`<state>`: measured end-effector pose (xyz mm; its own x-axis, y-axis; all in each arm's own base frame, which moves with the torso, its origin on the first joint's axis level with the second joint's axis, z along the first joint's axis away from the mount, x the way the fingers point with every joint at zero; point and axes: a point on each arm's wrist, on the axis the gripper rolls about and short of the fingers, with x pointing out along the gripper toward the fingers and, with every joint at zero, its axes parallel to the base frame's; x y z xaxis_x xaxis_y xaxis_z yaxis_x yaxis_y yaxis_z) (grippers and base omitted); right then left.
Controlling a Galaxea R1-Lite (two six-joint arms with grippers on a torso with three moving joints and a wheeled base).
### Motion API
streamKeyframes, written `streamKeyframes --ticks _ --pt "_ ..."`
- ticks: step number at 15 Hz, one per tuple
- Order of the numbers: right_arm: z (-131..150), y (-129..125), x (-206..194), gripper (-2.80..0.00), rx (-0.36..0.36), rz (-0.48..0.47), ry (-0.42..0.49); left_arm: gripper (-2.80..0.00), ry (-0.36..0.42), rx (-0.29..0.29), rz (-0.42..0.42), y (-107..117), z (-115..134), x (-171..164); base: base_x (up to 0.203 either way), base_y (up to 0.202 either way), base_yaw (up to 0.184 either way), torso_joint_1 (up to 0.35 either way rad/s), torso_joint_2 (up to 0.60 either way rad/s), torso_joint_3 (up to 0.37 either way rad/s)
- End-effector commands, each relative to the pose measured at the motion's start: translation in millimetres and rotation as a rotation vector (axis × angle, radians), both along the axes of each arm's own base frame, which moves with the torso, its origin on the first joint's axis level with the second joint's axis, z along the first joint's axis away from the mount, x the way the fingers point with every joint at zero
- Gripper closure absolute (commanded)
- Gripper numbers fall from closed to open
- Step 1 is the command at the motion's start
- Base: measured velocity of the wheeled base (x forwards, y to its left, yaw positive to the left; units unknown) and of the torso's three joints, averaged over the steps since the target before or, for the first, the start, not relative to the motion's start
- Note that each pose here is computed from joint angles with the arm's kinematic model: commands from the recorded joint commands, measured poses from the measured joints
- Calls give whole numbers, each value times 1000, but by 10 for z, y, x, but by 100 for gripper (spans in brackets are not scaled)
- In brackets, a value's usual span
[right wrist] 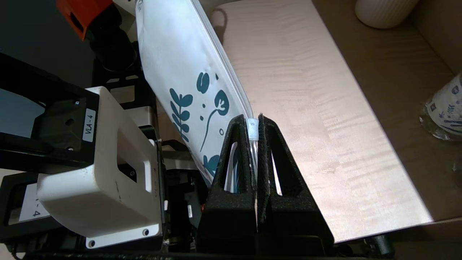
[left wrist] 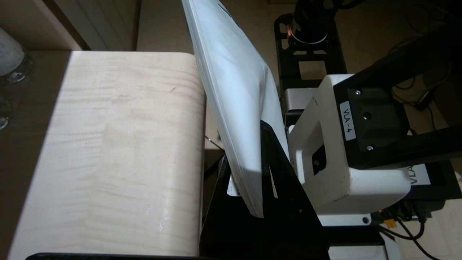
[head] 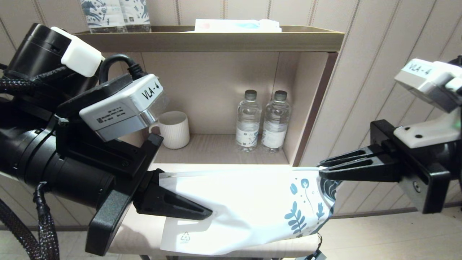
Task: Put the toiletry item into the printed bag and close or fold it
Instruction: Close the strorage bag and place it on the desk
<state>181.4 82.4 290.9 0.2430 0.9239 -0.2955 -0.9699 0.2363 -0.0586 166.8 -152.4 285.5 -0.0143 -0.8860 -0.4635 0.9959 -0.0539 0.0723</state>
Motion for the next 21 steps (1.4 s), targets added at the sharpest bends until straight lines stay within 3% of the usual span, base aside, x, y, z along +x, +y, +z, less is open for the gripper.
streamKeyframes --ticks 1,14,15,21 --pt "-26 -75 4 0 0 -29 7 0 2 0 -5 -1 -4 0 0 0 0 0 0 0" --pt "-65 -157 -5 0 5 -61 18 0 4 -3 -1 5 -3 -7 0 0 0 0 0 0" --pt "-81 -167 -4 -280 3 -66 22 0 6 -1 -1 3 -10 -4 0 0 0 0 0 0" --pt "-69 -153 -10 -280 5 -56 13 0 6 0 -2 6 -15 -8 0 0 0 0 0 0"
